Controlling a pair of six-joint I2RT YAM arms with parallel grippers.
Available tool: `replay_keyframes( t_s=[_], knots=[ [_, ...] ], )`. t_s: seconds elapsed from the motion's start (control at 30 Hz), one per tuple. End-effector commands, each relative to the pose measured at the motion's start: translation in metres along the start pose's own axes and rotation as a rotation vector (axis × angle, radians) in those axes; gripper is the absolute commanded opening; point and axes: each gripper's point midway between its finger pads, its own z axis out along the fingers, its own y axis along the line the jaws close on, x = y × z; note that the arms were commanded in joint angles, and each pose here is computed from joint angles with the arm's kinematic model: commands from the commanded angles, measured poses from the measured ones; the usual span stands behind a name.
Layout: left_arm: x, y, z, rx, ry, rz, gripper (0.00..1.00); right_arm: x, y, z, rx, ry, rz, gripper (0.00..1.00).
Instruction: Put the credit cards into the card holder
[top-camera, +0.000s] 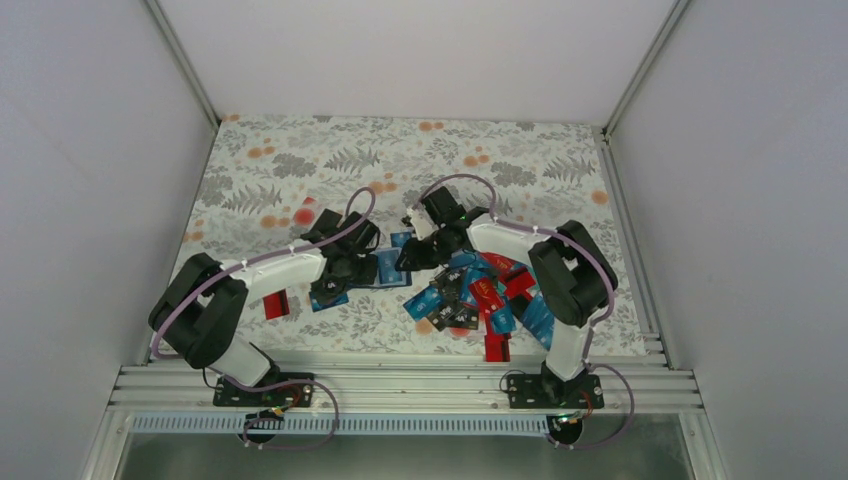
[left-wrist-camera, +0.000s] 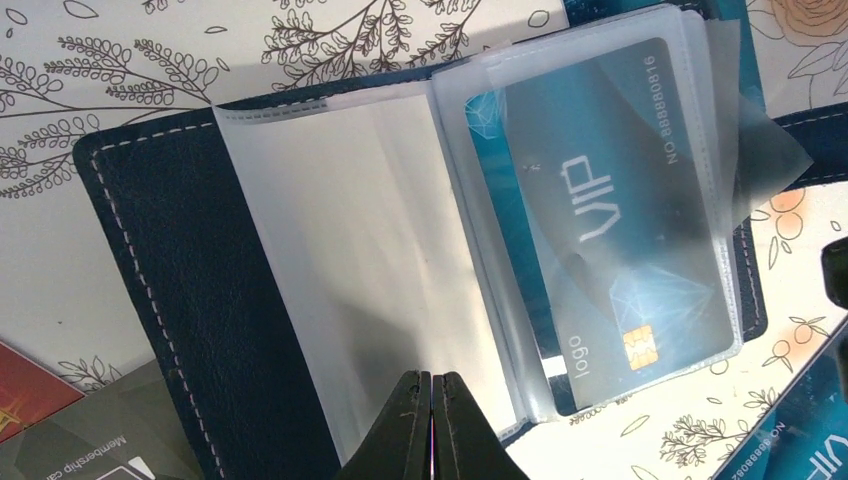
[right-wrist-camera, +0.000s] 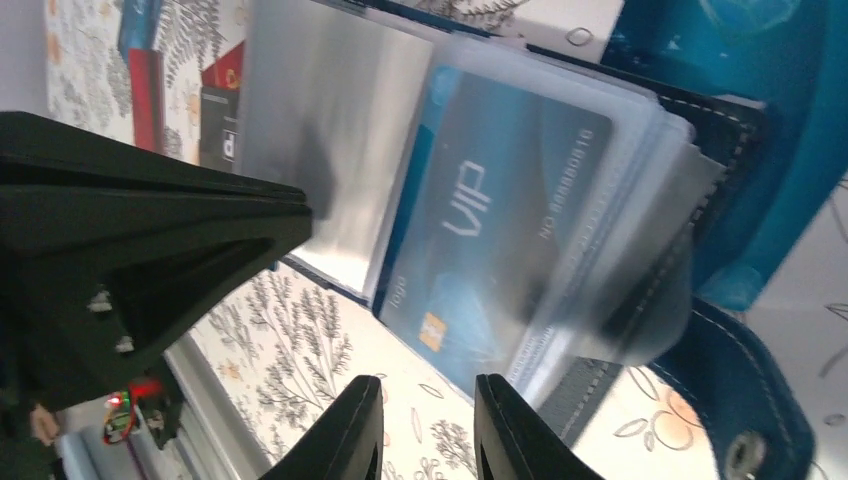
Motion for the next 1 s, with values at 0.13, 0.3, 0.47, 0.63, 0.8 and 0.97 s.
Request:
replay_keyframes(
  t_s=[0.13, 0.3, 0.47, 0.63, 0.8, 0.97],
  knots=[
    [-0.012, -0.006, -0.001, 0.023, -0.036, -0.011, 0.02, -0.015, -0.004, 0.01, -0.037, 0.002, 0.1, 0.26],
    [-0.02, -0.012, -0.002, 0.037, -0.046, -0.002, 0.02, -0.015, -0.018, 0.012, -0.019, 0.006, 0.138, 0.26],
    [-0.021, -0.014, 0.006, 0.037, -0.032, 0.0, 0.02, -0.017, -0.021, 0.008, -0.02, -0.002, 0.138, 0.26],
    [-0.024, -0.019, 0.011, 0.049, -0.03, 0.002, 0.02, -0.017, -0.023, 0.007, -0.023, -0.004, 0.139, 0.25],
    [-0.026, -0.02, 0.015, 0.048, -0.024, 0.002, 0.02, -0.017, -0.024, 0.006, -0.028, -0.005, 0.136, 0.24],
    [-0.027, -0.021, 0.016, 0.051, -0.023, 0.0, 0.02, -0.017, -0.024, 0.006, -0.033, -0.006, 0.134, 0.24]
  ],
)
